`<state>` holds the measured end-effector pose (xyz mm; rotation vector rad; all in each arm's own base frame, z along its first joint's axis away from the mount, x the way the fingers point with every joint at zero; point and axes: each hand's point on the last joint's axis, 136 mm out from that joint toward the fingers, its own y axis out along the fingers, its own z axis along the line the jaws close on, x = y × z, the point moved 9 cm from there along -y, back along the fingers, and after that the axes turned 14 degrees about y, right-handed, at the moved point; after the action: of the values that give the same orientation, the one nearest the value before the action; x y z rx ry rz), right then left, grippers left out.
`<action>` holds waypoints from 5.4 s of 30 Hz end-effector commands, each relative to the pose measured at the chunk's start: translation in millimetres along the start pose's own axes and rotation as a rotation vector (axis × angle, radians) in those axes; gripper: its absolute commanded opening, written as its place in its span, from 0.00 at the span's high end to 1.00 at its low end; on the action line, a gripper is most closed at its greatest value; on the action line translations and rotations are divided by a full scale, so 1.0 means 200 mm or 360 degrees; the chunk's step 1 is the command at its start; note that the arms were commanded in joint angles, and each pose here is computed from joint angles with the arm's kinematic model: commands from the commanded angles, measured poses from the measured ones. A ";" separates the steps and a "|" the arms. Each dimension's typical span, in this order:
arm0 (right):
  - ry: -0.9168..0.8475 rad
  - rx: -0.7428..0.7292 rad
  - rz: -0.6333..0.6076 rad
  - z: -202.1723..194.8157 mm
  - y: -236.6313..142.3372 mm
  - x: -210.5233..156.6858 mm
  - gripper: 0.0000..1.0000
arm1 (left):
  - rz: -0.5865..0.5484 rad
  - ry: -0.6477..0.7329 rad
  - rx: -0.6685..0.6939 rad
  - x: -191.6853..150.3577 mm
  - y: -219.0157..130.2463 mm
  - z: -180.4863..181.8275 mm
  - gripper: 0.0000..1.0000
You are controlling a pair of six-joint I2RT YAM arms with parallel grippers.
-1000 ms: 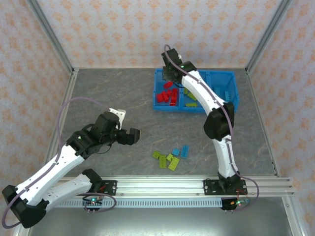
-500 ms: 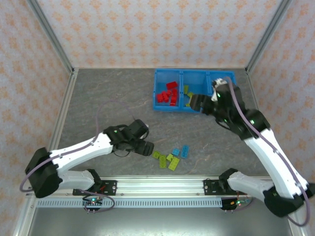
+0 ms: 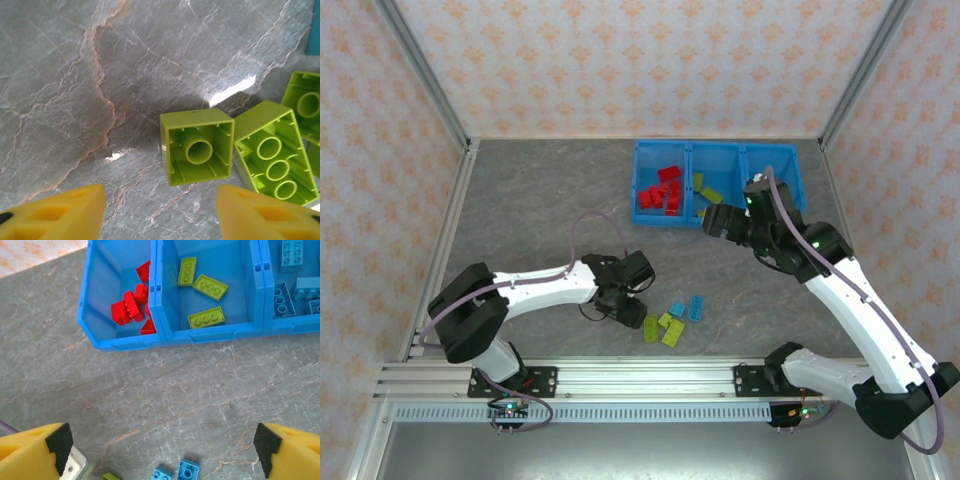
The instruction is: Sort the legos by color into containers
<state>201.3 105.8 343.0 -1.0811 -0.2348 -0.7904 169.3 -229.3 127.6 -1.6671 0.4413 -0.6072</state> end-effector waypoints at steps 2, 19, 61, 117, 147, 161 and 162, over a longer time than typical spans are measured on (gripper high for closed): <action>0.0022 0.0022 -0.0074 0.02 -0.06 0.04 0.04 | -0.0079 0.0029 -0.0009 0.07 0.00 -0.02 0.43; 0.0034 -0.0031 -0.0062 -0.01 -0.05 0.02 0.04 | -0.0119 -0.0004 0.0041 0.15 0.14 -0.01 0.62; 0.0092 0.0329 0.0623 0.01 0.03 -0.23 0.05 | -0.0702 0.0060 0.0056 0.57 -0.35 -0.02 0.73; 0.0448 -0.0609 0.0816 -0.21 0.72 -0.75 0.15 | -0.1418 0.0754 0.0266 -0.18 -0.91 0.13 0.00; 0.0465 -0.0486 -0.0255 -0.30 0.27 -0.04 0.75 | -0.1470 0.1115 -0.0195 -0.08 -0.88 -0.11 0.00; 0.0756 -0.0631 -0.0083 -0.58 0.83 0.66 0.73 | -0.1370 0.0702 -0.0028 -0.09 -0.91 -0.04 0.00; 0.0765 -0.0636 -0.0044 -0.59 0.88 0.69 0.70 | -0.1354 0.0655 -0.0014 -0.09 -0.90 -0.03 0.00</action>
<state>372.9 -16.4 237.4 -1.2684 0.3327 -1.1903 143.2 -201.2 297.8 -1.7158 0.0636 -1.6954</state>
